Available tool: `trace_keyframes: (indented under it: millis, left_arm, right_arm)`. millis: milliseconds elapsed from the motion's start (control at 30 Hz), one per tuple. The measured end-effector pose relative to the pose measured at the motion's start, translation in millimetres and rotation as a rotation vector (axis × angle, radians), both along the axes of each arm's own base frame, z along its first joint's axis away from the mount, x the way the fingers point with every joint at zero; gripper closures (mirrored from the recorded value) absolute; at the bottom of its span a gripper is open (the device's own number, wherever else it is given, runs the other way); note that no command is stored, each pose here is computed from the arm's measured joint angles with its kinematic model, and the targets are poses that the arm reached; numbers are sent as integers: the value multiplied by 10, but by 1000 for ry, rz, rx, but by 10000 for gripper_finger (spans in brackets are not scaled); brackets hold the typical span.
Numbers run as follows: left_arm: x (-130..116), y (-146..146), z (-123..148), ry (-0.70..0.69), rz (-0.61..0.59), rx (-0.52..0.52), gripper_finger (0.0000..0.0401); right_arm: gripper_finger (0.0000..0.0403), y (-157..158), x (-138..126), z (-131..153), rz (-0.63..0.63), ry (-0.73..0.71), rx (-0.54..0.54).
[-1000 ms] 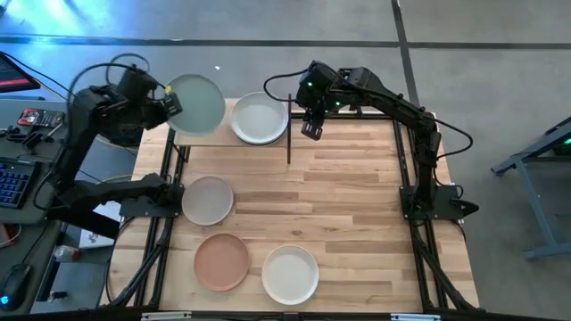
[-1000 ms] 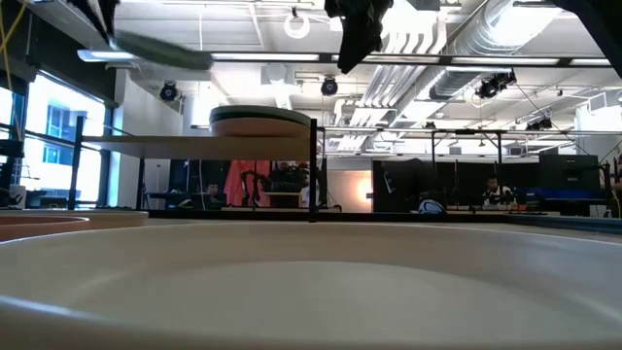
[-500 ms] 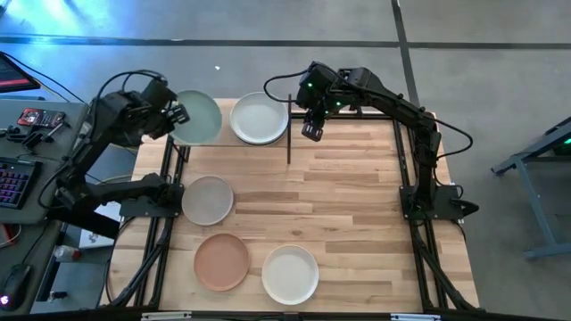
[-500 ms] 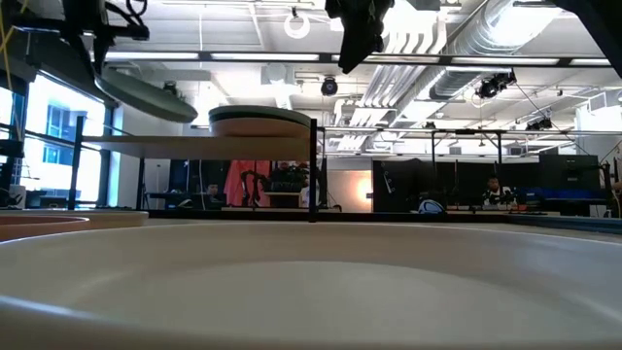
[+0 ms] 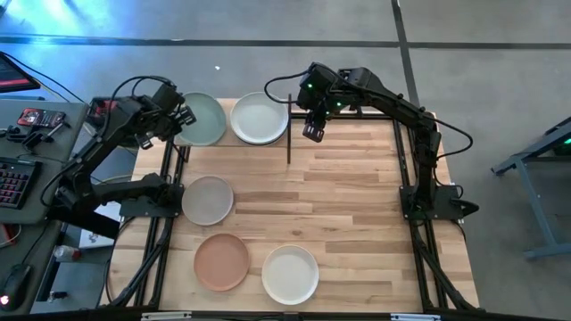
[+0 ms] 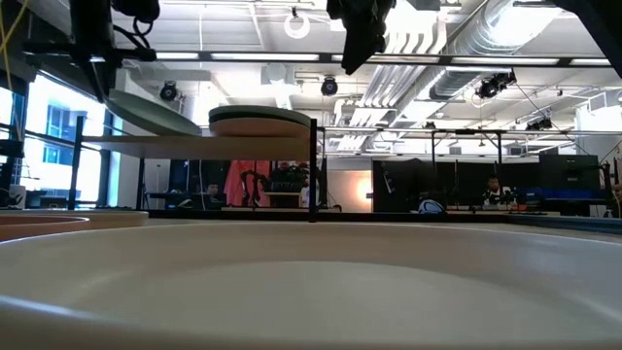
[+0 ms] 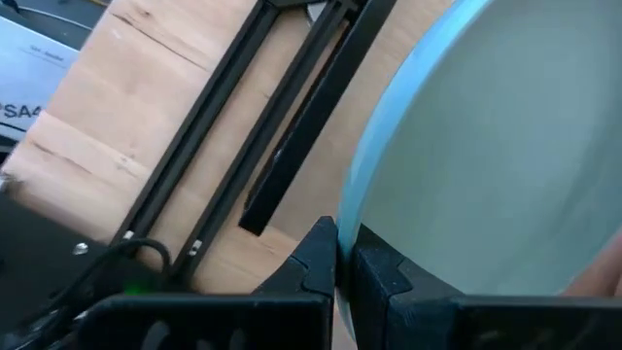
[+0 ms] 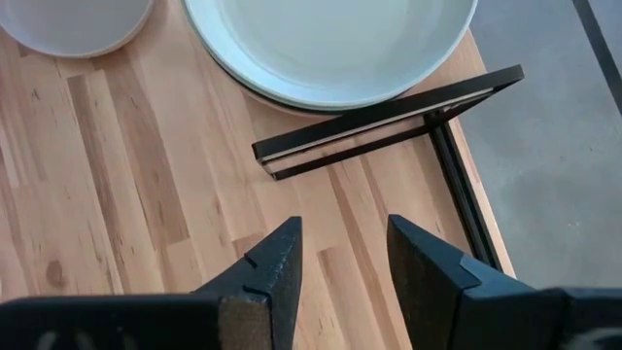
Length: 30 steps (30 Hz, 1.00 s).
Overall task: Place and stack plates onto a shelf
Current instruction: Put the blue plate on the shelf
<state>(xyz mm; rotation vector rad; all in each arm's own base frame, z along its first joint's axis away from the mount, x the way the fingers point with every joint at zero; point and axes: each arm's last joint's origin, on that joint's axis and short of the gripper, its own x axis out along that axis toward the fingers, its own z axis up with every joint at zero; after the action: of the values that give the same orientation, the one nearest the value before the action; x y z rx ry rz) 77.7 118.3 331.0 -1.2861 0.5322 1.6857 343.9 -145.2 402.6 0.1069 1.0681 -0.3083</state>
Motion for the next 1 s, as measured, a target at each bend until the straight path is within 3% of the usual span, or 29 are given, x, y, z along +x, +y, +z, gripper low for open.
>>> trace_keyframes:
  millis: [633, 1000]
  left_arm:
    - [98, 135, -113, 38, -23, -30, 399]
    - [154, 224, -192, 109, -50, -67, 359]
  right_arm:
    - [274, 11, -21, -13, 2, 23, 16]
    - [274, 13, -26, -16, 1, 29, 20]
